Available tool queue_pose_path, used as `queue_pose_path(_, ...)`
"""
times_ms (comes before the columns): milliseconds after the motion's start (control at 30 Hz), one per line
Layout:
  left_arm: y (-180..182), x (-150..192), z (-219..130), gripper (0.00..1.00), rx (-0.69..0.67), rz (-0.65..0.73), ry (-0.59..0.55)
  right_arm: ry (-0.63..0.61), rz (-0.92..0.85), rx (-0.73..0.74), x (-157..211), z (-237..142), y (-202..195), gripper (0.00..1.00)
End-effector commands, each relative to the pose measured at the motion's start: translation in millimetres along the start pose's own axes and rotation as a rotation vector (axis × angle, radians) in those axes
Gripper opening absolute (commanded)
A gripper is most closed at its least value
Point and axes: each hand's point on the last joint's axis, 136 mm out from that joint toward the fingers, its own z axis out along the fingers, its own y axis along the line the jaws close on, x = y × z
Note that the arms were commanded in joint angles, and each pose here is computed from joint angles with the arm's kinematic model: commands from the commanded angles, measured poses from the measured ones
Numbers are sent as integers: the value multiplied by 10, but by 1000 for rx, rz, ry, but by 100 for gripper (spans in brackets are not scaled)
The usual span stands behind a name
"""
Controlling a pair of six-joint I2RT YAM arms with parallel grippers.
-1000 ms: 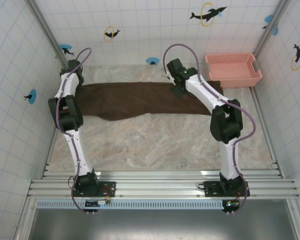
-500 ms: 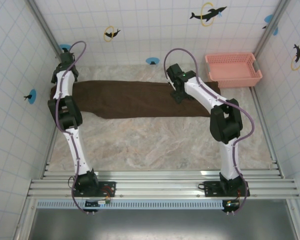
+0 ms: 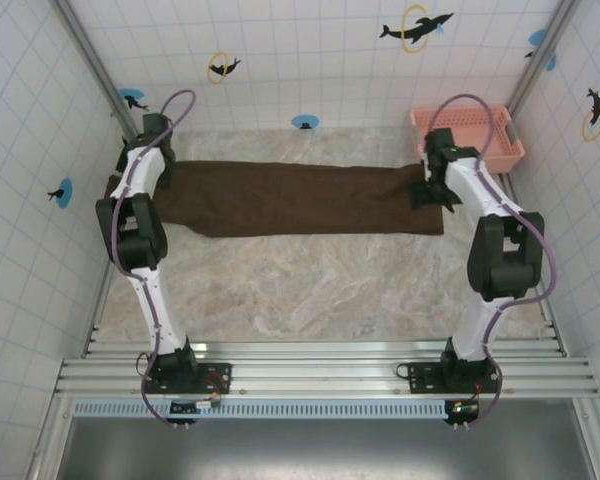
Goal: Roll up the long pants
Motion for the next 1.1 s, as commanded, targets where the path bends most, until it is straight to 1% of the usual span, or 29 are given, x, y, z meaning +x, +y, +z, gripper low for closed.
queue_pose_path(0,-509,-119,-489,97,231,-85,-116,4,160,-140,133,63,2,89)
queue_pose_path(67,-859,-23,-554,97,363,-98,-100,19,213,-152,211,118,-97,89)
queue_pose_path(100,-1003,22,-595,97,406,-98,-90,23,231,-164,238,139,-123,89)
queue_pose_path(167,-1244,67,-682,97,464,-65,-85,38,251,-182,304,195,-166,89)
queue_pose_path(267,-1491,83,-830,97,548,-49,-76,50,290,-244,363,307,-186,89)
queue_pose_path(367,-1609,56,-960,97,615,-53,-91,66,318,-284,401,420,-200,87)
queue_pose_path(400,-1622,47,-984,97,621,-87,-83,74,325,-292,412,460,-210,86)
queue_pose_path(467,-1658,23,-1017,97,641,-90,-89,91,334,-321,434,539,-192,84)
queue_pose_path(533,-1671,16,-1027,97,650,-90,-84,115,343,-331,474,642,-186,83)
queue_pose_path(700,-1734,49,-1020,97,666,-77,-68,165,374,-426,521,863,-31,77)
queue_pose_path(833,-1763,82,-1003,97,664,-70,-58,165,375,-419,473,924,-51,74)
queue_pose_path(967,-1806,87,-1014,97,671,-60,-52,191,391,-433,461,954,-52,58)
queue_pose_path(1000,-1806,86,-1015,97,673,-61,-52,191,395,-437,457,949,-46,53)
queue_pose_path(1033,-1818,79,-1027,97,674,-57,-53,192,400,-440,463,955,-38,44)
queue_pose_path(1067,-1825,82,-1026,97,674,-55,-50,192,405,-446,460,953,-28,39)
